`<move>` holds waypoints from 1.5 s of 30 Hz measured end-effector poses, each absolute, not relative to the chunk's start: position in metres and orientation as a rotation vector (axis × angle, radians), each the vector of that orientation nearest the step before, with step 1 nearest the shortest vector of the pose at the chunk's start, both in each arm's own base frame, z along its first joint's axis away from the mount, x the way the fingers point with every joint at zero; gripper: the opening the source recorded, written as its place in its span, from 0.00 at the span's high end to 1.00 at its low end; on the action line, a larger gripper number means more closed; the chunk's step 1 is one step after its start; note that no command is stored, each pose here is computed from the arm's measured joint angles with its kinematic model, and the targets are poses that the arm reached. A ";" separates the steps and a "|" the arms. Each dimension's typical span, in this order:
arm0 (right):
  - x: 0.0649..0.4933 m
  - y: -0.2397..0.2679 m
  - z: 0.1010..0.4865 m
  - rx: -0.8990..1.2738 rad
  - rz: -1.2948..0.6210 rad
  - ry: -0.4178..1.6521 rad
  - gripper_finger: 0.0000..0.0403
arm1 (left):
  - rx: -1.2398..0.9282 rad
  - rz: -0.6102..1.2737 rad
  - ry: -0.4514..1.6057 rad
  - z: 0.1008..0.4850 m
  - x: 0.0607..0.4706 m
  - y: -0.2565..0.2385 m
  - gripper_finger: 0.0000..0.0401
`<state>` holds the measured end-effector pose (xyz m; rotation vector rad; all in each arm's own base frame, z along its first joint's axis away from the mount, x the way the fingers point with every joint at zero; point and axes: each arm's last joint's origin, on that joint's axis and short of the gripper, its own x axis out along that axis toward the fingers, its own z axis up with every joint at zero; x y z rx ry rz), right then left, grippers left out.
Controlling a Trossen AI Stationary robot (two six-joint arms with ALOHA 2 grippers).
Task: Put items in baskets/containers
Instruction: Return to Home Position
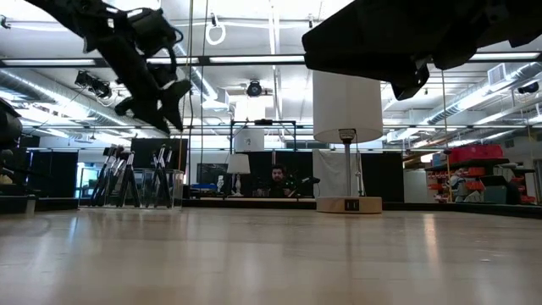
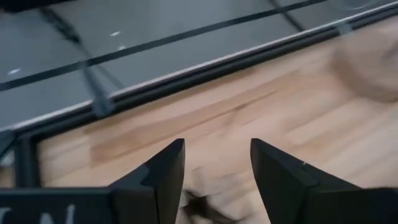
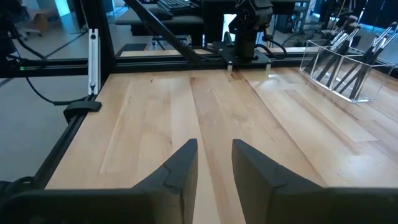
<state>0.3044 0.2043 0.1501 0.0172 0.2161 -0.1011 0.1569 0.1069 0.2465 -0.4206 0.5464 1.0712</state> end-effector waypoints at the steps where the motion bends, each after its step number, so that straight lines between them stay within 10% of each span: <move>1: 0.305 0.204 0.150 0.015 -0.103 0.218 0.75 | -0.419 1.047 0.536 0.252 0.159 0.106 0.53; 24: 0.302 0.214 0.124 0.037 -0.085 0.266 0.75 | -0.157 0.641 0.347 0.255 0.191 -0.080 0.58; 45: 0.204 0.182 0.225 0.009 0.070 0.376 0.98 | -0.121 0.574 0.343 0.203 0.225 -0.135 0.58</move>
